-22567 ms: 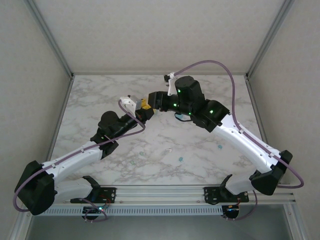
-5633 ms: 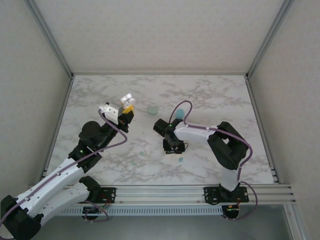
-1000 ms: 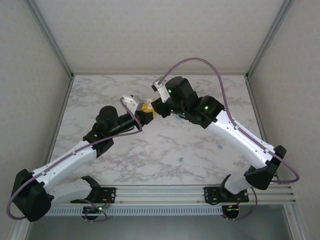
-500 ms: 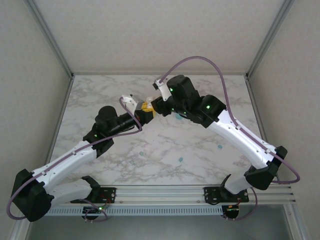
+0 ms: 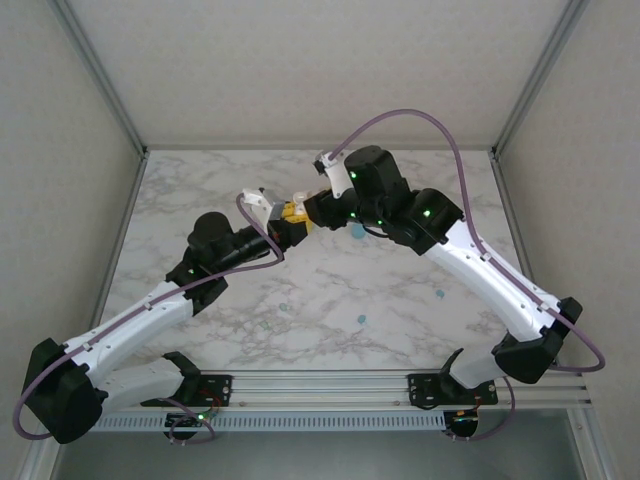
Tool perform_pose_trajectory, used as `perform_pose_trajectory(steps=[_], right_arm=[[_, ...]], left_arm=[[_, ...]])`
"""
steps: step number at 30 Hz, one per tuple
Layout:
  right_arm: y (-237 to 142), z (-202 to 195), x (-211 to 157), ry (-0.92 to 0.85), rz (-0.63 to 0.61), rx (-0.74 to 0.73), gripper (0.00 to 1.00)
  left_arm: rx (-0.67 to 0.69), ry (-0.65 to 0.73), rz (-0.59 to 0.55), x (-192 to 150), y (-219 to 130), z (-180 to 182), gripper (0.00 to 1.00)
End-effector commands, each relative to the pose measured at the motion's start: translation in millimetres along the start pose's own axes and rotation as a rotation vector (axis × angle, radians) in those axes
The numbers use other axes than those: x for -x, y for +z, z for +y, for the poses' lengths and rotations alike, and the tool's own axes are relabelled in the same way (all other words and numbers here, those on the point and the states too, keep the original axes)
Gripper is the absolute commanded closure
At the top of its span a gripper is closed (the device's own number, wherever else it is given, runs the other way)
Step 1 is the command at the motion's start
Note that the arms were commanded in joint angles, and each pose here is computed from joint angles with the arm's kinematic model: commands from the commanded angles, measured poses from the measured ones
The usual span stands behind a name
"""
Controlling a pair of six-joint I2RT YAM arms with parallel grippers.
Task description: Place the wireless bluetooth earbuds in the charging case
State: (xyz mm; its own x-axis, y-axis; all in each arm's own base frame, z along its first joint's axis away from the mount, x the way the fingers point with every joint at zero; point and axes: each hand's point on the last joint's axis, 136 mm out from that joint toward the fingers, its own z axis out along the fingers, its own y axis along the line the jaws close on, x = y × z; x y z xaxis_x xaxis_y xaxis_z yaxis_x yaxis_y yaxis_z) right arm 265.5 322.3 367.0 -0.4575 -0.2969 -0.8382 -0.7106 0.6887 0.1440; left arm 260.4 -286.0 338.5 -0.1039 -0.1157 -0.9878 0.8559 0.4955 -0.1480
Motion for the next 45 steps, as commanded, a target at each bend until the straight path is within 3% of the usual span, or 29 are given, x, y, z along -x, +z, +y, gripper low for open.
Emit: perform_pose_trajectory(steps=[1,22,33,45], right_arm=[[-13.3,13.7,9.3,0.031,-0.032,0.077,0.59],[-24.3,3.0,15.5,0.106,-0.072,0.059,0.55],[-32.3,-10.5,14.8,0.129,-0.092,-0.01,0.7],[-25.3,5.6,4.1,0.153,-0.021,0.097,0.74]], left_arm=[[-0.051,0.012,-0.071,20.4,-1.4,-12.3,0.87],[-0.046,0.008,-0.058,16.6,-0.5,-10.7,0.87],[-0.04,0.013,-0.059,17.4,-0.8,-9.9,0.87],[-0.046,0.015,-0.062,19.4,-0.6,-11.3,0.87]])
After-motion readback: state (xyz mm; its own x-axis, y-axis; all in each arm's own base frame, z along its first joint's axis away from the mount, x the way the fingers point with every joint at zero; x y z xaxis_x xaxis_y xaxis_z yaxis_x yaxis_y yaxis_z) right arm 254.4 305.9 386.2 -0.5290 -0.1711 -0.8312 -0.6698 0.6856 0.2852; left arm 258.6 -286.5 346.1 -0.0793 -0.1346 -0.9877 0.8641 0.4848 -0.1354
